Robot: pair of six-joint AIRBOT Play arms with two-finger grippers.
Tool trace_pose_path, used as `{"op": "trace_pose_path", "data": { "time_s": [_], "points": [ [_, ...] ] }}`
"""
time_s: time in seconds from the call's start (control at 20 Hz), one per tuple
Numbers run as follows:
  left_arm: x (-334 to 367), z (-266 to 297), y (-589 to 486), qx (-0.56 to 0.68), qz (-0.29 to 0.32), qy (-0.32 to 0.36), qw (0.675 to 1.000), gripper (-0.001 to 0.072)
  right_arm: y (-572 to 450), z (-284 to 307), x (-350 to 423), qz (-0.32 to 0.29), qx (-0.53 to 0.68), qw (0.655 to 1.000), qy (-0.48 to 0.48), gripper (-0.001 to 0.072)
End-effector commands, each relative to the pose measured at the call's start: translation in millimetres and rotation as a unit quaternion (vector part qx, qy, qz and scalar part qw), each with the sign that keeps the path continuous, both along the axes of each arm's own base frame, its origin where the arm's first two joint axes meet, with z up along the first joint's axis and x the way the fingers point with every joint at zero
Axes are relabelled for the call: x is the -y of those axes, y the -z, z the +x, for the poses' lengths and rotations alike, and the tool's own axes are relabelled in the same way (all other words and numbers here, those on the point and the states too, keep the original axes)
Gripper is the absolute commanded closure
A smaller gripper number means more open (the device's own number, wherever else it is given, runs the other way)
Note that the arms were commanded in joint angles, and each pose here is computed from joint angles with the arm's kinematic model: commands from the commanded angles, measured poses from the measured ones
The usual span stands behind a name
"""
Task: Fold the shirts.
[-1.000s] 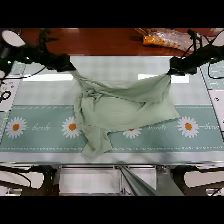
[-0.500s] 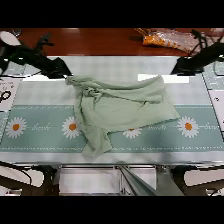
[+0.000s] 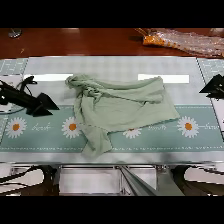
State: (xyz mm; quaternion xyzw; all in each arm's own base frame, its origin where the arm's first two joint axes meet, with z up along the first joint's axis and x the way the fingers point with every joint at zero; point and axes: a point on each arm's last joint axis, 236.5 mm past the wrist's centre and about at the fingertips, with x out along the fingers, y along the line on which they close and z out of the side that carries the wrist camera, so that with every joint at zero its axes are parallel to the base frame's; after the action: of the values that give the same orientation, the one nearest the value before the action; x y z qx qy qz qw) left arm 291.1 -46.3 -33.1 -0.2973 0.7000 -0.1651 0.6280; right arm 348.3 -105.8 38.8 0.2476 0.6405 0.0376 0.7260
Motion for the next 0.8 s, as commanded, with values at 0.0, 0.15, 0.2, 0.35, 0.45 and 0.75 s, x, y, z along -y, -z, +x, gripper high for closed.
{"op": "trace_pose_path", "data": {
  "time_s": [0.0, 0.15, 0.2, 0.35, 0.45, 0.75],
  "points": [
    [35, -20, 36, -0.008, -0.026, -0.009, 1.000, 0.0113, 9, -5, -6, 0.036, 0.010, 0.999, 0.011, 0.0217],
    [66, -21, 60, -0.014, -0.017, 0.024, 0.999, 0.0113, 9, -2, -8, 0.038, 0.015, 0.999, 0.009, 0.0218],
    [77, -17, 64, -0.011, -0.023, 0.023, 0.999, 0.0114, 9, -3, -8, 0.038, 0.014, 0.999, 0.008, 0.0217],
    [112, -11, 71, -0.002, -0.054, 0.029, 0.998, 0.0118, 5, -2, -7, 0.031, 0.021, 0.999, 0.008, 0.0217],
    [119, -4, 79, 0.005, -0.048, 0.021, 0.999, 0.0327, 3, -3, -6, 0.027, 0.024, 0.999, 0.008, 0.0217],
    [123, -6, 66, 0.017, -0.079, 0.040, 0.996, 0.0685, 36, -38, 13, 0.006, -0.041, 0.999, 0.018, 0.0157]
  ]
}}
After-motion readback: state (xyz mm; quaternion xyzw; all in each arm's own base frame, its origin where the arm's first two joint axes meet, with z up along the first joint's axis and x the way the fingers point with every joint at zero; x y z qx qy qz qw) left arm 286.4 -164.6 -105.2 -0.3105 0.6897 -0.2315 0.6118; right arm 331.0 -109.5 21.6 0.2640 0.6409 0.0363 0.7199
